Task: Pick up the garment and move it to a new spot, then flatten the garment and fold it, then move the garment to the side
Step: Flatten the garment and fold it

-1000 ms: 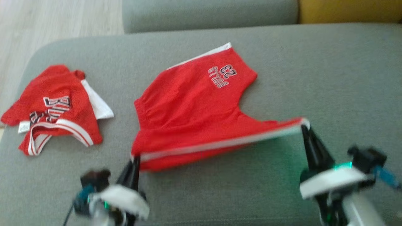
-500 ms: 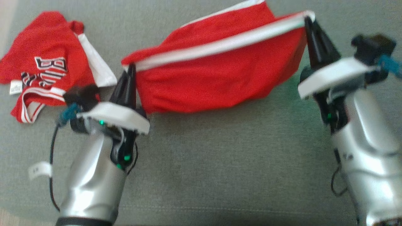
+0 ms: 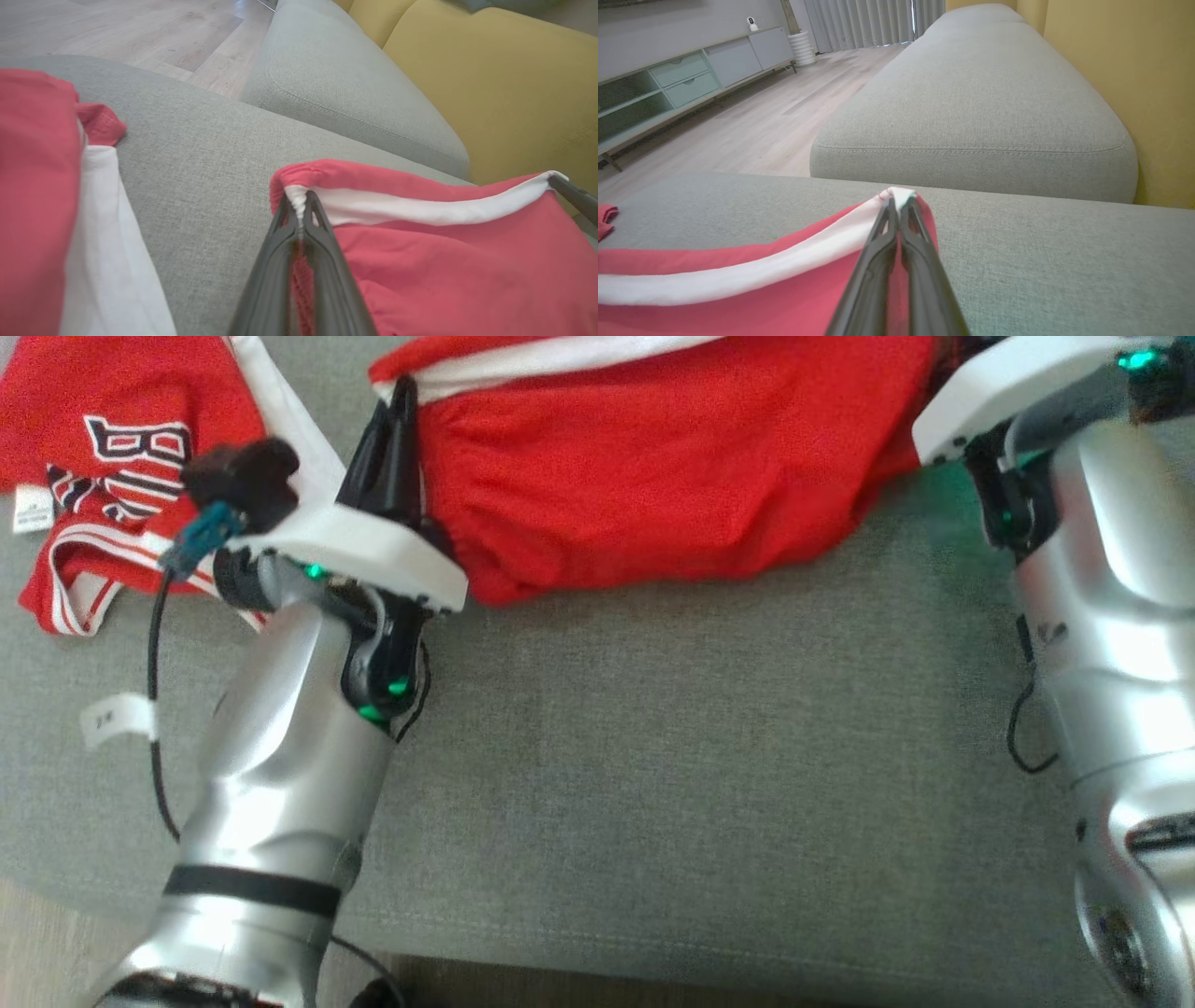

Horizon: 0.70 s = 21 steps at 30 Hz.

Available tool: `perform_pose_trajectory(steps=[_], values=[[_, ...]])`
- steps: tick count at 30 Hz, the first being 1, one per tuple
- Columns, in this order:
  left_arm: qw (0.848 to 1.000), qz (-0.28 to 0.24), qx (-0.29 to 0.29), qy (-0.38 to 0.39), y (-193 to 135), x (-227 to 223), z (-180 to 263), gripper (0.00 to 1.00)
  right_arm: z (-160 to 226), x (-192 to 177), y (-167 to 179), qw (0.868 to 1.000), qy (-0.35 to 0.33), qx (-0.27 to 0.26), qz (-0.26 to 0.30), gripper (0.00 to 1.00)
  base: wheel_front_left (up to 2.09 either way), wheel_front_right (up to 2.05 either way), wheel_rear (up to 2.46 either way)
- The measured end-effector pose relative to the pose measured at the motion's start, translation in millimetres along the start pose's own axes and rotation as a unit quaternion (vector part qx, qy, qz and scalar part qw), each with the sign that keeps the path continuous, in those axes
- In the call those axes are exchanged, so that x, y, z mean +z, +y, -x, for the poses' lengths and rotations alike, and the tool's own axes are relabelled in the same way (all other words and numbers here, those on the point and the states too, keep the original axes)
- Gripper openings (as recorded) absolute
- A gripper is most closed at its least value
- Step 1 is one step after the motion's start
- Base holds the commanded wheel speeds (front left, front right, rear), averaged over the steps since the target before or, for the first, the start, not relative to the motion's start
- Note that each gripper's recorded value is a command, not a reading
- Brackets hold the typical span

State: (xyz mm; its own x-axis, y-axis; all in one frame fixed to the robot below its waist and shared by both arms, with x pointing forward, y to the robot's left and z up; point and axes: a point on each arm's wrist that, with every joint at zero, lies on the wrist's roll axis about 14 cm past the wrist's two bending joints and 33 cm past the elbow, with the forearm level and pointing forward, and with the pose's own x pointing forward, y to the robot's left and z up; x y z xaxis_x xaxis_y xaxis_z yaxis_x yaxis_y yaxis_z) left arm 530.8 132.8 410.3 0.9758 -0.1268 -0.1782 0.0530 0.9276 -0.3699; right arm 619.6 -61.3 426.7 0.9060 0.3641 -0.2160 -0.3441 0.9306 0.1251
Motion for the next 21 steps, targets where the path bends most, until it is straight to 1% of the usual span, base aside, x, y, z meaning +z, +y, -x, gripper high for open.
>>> perform_pose_trajectory(steps=[4, 5, 6, 7, 8, 16, 21], values=[[1.0, -0.012, 0.008, 0.008, 4, -4, -9, 0.0, -13, -12, 1, 1.0, 0.016, 0.002, 0.008, 0.0, 0.0, 0.0, 0.0], [1.0, -0.012, 0.014, 0.009, 6, -5, -10, 0.14, -15, -14, 1, 1.0, 0.017, 0.002, 0.01, 0.18, 0.0, 0.0, 0.0], [1.0, -0.014, 0.018, 0.009, 8, -5, -11, 0.37, -17, -16, 0, 1.0, 0.018, 0.001, 0.011, 0.5, 0.0, 0.0, 0.0], [1.0, -0.018, 0.02, 0.01, 9, -6, -11, 1.0, -18, -16, -1, 1.0, 0.013, -0.002, 0.008, 0.96, 0.0, 0.0, 0.0], [0.999, -0.024, 0.023, 0.012, 10, -7, -11, 1.0, -19, -18, -1, 1.0, 0.015, -0.002, 0.012, 1.0, 0.0, 0.0, 0.0], [0.998, -0.025, 0.051, 0.01, 18, -7, -8, 1.0, -17, -18, -10, 1.0, 0.01, -0.017, 0.006, 1.0, 0.0, 0.0, 0.0], [0.997, -0.036, 0.062, 0.013, 20, -12, 8, 1.0, -10, -14, -11, 1.0, 0.011, -0.021, 0.005, 1.0, 0.0, 0.0, 0.0]])
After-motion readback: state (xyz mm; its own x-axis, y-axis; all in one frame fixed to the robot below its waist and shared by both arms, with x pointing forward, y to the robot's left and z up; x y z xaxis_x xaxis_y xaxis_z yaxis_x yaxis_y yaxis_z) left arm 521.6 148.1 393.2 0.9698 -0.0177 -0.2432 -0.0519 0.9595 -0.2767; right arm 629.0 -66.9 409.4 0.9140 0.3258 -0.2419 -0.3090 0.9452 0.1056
